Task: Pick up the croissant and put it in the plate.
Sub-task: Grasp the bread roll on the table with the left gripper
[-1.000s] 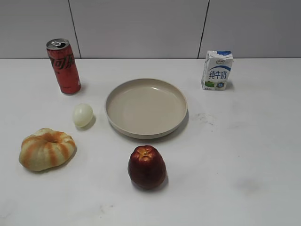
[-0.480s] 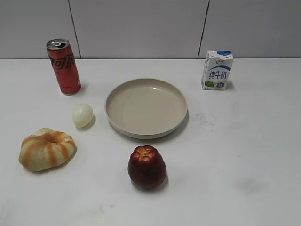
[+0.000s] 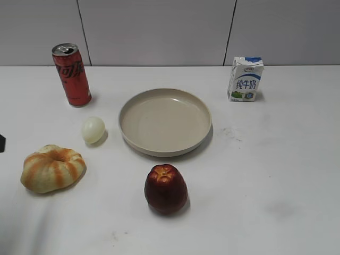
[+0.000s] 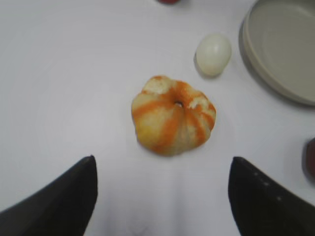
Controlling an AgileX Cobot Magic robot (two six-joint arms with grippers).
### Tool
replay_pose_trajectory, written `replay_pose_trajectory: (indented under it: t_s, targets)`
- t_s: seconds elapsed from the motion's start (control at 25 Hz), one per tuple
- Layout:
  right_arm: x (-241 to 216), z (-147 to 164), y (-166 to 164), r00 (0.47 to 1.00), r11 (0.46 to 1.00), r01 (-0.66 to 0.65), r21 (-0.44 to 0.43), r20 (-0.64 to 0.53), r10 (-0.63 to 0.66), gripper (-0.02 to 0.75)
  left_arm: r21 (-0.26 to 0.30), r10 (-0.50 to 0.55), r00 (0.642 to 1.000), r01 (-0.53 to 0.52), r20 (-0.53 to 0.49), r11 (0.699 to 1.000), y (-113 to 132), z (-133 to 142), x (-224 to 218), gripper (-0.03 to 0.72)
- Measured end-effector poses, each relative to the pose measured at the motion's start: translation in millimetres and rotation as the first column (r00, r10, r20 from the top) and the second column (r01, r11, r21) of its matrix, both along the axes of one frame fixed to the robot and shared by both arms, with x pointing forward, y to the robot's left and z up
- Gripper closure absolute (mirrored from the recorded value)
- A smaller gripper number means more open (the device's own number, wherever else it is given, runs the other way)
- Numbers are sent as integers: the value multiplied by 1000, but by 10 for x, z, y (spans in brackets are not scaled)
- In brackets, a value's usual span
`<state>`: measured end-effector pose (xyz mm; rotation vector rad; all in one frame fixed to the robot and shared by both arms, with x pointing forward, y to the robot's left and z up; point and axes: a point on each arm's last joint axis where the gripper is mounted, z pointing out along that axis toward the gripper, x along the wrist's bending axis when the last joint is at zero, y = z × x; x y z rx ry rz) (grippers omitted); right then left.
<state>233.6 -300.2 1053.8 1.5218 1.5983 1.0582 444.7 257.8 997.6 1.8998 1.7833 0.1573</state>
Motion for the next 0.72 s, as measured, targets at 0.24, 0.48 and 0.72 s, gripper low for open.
replay_pose_trajectory:
  t_s: [0.24, 0.48, 0.72]
  targets:
    - [0, 0, 0, 1000, 1000, 0, 0, 0, 0, 218, -14, -4, 991, 2, -132, 1000, -78, -367, 501, 89]
    - [0, 0, 0, 1000, 1000, 0, 0, 0, 0, 218, 3, 11, 975, -11, -223, 1000, -95, -729, 758, 119]
    - [0, 0, 0, 1000, 1000, 0, 0, 0, 0, 218, -15, 43, 962, -49, -270, 999, -115, -902, 824, 347]
